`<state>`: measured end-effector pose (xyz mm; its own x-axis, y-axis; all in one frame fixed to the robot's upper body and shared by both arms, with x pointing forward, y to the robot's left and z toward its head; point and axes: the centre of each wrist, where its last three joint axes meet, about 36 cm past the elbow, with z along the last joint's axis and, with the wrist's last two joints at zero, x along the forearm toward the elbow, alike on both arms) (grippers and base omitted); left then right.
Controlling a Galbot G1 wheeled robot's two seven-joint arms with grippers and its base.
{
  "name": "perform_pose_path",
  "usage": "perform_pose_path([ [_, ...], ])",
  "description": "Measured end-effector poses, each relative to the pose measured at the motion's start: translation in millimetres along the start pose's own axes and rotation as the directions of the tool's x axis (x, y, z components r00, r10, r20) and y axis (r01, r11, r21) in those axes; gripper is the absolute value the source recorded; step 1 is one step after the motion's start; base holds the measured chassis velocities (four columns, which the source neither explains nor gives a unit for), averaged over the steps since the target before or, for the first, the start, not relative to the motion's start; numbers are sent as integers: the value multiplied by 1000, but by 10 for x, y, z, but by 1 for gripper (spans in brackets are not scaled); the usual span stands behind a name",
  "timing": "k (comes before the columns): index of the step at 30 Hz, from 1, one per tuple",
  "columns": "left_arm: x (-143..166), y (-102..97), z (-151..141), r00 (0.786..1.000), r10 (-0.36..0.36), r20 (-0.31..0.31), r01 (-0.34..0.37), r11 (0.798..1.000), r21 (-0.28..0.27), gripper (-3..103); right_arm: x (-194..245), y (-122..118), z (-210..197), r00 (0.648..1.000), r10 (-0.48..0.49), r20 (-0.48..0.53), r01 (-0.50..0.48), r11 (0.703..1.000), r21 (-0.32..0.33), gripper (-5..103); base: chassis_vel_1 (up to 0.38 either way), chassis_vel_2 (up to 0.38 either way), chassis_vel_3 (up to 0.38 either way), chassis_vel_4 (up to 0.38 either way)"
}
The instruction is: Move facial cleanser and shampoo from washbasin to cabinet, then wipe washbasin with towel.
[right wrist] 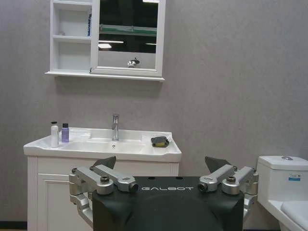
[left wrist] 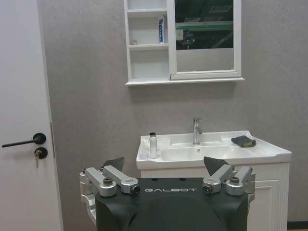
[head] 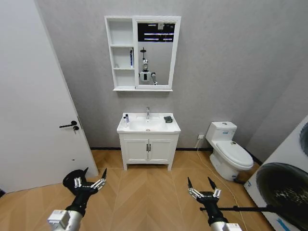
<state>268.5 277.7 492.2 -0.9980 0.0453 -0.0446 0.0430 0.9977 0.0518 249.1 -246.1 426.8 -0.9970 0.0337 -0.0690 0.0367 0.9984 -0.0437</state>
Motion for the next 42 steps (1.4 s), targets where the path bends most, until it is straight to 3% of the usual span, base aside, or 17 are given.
perform_pose_path([
  [28,7,-20,25,1000,1,-3,-1,1000,9,94,37,2,17,1000,-3,-2,3,1000,-16,100,-2,2,2,-1],
  [42,-32,-69,80,1000,22,-12,-22,1000,9,94,48,24,18,1000,-4,3,4,1000,-18,100,-172,160,170,-180],
])
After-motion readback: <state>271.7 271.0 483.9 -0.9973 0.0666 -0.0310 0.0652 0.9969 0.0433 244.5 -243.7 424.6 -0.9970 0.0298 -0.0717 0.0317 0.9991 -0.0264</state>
